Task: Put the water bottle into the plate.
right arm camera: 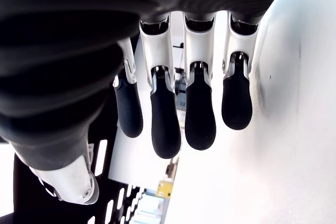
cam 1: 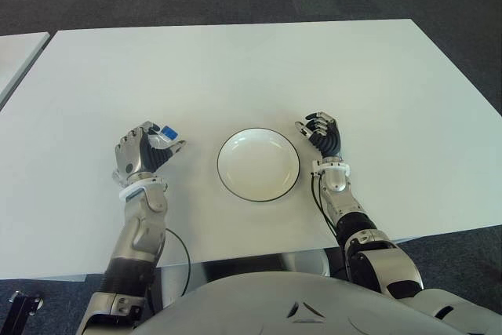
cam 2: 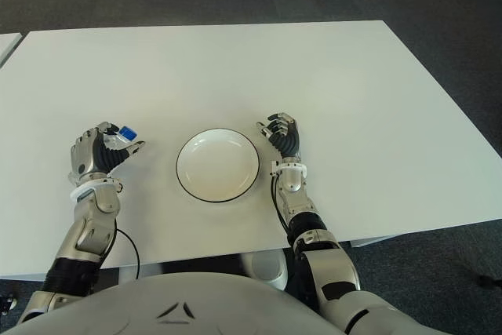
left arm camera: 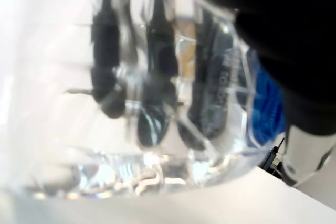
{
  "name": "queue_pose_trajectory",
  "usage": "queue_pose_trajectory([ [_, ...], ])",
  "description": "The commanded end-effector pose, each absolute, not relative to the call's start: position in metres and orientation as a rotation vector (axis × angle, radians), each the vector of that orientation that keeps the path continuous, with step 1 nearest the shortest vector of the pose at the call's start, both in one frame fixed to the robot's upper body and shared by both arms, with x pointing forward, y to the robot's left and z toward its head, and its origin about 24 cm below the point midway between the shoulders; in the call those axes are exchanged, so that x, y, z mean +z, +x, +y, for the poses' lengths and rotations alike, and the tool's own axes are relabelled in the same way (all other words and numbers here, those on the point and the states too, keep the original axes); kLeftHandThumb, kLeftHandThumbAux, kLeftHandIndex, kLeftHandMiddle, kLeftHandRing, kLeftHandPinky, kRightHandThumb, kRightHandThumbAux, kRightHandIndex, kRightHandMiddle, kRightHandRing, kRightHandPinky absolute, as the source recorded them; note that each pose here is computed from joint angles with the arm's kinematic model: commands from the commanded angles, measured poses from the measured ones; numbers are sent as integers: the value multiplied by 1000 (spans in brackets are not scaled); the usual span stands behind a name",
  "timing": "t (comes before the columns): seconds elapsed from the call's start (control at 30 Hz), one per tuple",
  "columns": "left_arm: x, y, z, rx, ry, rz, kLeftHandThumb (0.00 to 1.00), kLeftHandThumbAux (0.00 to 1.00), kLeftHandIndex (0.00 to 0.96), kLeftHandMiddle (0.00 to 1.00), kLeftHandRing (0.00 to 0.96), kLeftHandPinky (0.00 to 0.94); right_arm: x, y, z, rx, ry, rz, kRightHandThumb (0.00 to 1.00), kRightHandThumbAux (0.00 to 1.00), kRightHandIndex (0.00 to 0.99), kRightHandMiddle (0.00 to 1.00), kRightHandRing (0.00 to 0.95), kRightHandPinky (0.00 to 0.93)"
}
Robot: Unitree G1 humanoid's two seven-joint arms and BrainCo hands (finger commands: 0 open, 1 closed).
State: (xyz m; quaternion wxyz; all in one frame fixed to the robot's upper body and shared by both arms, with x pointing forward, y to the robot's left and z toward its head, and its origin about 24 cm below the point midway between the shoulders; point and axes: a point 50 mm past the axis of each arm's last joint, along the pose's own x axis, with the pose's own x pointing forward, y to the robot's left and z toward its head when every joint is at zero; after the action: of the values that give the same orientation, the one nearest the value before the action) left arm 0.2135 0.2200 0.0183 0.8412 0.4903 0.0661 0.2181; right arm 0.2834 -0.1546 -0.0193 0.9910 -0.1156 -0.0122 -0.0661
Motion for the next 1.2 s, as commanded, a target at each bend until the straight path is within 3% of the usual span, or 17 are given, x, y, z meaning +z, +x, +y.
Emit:
queue_pose_trajectory([
  [0.03, 26, 211, 213, 466, 1021, 88, 852, 671, 395, 523, 840, 811, -26, 280, -154, -132, -236, 13, 707, 728, 433, 628, 643, 639],
  [0.8, 60, 210, 188, 420, 1005, -86, 849, 672, 391, 527, 857, 837, -26, 280, -153, -130, -232, 11, 708, 729, 433, 629, 645, 635],
  [1.2, 73, 233, 170, 301, 1105, -213, 850, 671, 393, 532, 863, 829, -27, 279, -153, -128, -236, 19, 708, 729, 433, 626, 641, 628],
])
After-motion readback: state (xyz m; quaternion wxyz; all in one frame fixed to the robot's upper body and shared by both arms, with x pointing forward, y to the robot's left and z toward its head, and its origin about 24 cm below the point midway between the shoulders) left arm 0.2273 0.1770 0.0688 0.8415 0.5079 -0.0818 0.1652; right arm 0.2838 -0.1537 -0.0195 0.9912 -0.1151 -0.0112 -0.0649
